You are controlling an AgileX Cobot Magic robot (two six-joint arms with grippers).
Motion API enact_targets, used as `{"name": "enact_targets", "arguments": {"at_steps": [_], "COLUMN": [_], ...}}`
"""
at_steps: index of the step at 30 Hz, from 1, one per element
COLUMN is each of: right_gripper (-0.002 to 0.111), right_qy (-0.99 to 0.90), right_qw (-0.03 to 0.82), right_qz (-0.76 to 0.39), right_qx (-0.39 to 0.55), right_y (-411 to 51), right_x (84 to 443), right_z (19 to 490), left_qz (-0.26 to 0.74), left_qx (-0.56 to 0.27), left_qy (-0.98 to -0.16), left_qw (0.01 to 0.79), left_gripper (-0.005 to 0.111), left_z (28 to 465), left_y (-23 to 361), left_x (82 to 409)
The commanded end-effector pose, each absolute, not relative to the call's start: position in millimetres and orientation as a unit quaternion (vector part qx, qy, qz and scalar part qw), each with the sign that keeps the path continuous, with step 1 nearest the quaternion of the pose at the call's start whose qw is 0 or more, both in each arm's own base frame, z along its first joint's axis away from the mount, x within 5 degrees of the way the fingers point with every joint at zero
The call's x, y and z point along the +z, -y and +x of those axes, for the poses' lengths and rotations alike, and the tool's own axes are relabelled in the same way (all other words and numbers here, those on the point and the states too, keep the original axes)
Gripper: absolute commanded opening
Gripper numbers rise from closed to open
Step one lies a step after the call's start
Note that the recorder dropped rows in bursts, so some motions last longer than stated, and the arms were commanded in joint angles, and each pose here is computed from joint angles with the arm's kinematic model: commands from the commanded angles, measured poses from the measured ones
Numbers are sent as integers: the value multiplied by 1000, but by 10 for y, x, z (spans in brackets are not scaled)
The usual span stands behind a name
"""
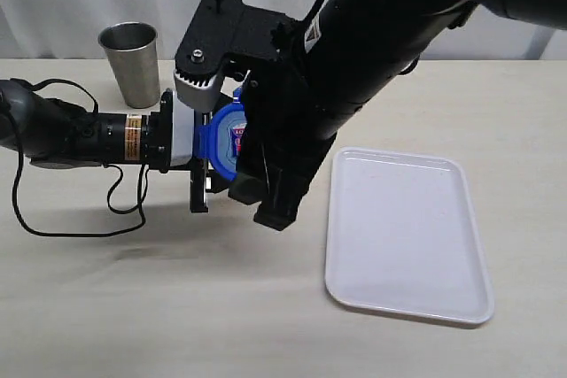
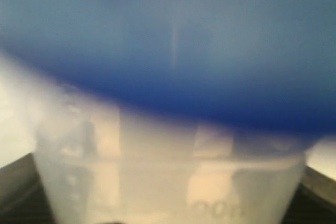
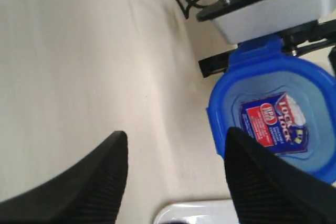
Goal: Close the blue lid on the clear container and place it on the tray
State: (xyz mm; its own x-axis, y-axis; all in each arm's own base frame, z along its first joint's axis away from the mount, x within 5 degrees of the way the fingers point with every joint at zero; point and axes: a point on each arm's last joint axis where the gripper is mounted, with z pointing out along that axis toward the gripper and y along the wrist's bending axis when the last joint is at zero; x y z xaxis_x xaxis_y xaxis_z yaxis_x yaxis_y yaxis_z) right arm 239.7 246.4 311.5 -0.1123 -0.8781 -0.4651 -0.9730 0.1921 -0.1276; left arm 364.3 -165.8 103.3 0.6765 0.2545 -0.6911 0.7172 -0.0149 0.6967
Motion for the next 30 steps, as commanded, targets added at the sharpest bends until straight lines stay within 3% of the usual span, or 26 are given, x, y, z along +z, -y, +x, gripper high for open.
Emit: {"name": "enact_targets", "arguments": {"at_steps": [1,6,9,17,30], "right_gripper": [53,53,53,49,49], "right_qy": [-731,-702,-706,-746,-760], "right_qw": [242,328,332,219,118], "right_qz": [-635,-632,-625,-629,-635], "right_qx": [63,16,18,18,77], "right_y": [-2474,-2512,-2551,-2536,-2660], "right_x": [3020,3094,3030,2579,2086], "right_z": [2535,2691,2741,2838,2821], "left_qz": [698,704,704,716,673], "left_qx": [-179,-166,-166,-164,-206], "left_qy": [-330,-325,-325,-324,-348], "left_qw": [610,609,609,596,620], "left_gripper": [0,0,0,0,0], "left_z": [3626,3635,3635,3592,3598], "left_y": [1669,1666,1666,1790,1799], "left_x": [1114,1103,1103,1072,1153]}}
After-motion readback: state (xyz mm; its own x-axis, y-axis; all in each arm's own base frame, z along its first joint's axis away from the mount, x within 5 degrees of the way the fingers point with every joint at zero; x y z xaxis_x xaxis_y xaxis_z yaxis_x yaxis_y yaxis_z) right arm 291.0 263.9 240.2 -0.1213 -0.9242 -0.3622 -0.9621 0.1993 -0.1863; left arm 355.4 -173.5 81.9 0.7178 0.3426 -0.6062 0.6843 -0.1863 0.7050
